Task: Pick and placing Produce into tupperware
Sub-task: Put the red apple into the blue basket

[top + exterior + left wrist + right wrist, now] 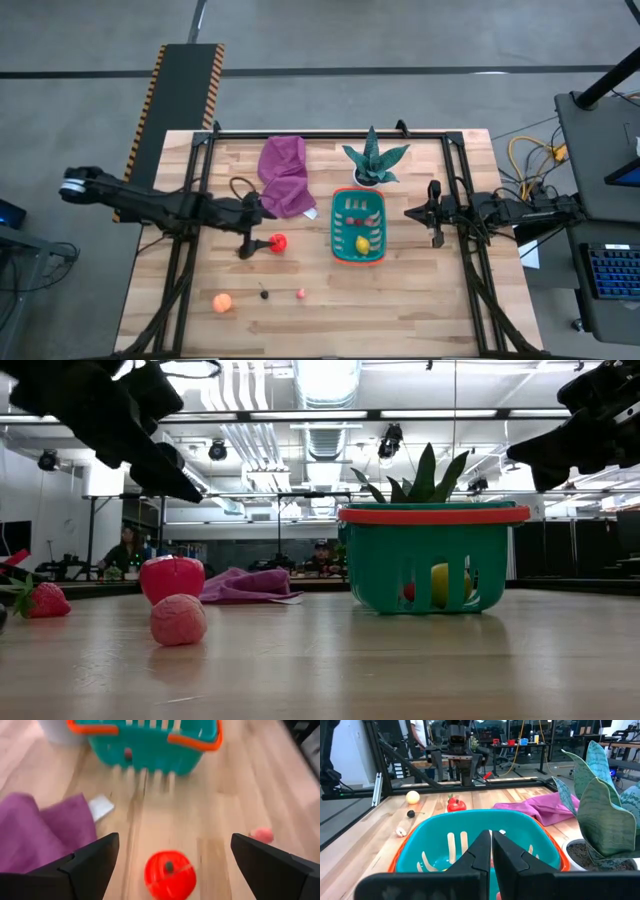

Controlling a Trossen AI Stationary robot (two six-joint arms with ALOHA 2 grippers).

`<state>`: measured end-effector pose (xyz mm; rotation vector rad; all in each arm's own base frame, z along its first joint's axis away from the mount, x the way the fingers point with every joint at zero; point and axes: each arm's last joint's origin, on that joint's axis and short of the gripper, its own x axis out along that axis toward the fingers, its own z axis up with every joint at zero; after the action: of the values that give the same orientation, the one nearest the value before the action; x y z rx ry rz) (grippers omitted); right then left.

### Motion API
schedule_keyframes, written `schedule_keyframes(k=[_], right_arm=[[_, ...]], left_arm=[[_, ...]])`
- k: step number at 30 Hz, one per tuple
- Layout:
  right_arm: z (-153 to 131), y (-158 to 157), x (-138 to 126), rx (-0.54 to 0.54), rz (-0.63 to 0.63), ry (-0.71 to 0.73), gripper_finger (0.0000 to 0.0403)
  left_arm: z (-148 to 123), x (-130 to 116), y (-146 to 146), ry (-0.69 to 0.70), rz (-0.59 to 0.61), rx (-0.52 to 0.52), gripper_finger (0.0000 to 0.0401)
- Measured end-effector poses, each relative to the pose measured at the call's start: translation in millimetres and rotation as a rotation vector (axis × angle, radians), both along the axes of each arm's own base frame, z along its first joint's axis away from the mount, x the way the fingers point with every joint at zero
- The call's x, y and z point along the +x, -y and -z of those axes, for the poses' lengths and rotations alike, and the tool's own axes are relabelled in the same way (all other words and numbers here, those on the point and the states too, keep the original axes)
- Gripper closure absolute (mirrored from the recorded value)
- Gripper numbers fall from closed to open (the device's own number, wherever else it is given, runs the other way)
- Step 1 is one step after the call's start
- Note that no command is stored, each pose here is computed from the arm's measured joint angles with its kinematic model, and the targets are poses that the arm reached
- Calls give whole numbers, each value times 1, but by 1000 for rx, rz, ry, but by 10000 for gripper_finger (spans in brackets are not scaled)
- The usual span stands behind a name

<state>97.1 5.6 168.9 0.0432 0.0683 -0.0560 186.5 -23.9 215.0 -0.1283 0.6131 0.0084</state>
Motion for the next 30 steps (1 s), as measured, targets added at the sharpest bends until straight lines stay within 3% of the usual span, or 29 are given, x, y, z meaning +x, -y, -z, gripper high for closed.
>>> schedule_keyframes(k=[10, 19, 30], right_arm=[[0, 0, 0, -2, 0, 0, 394], [0, 0, 0, -30, -1, -2, 394], [0, 0, 0, -38, -2, -3, 394]], left_arm=[[-14, 28, 7, -256, -39, -27, 31], [1, 47, 11, -527, -280, -186, 31], [8, 73, 16, -594, -301, -193, 31]])
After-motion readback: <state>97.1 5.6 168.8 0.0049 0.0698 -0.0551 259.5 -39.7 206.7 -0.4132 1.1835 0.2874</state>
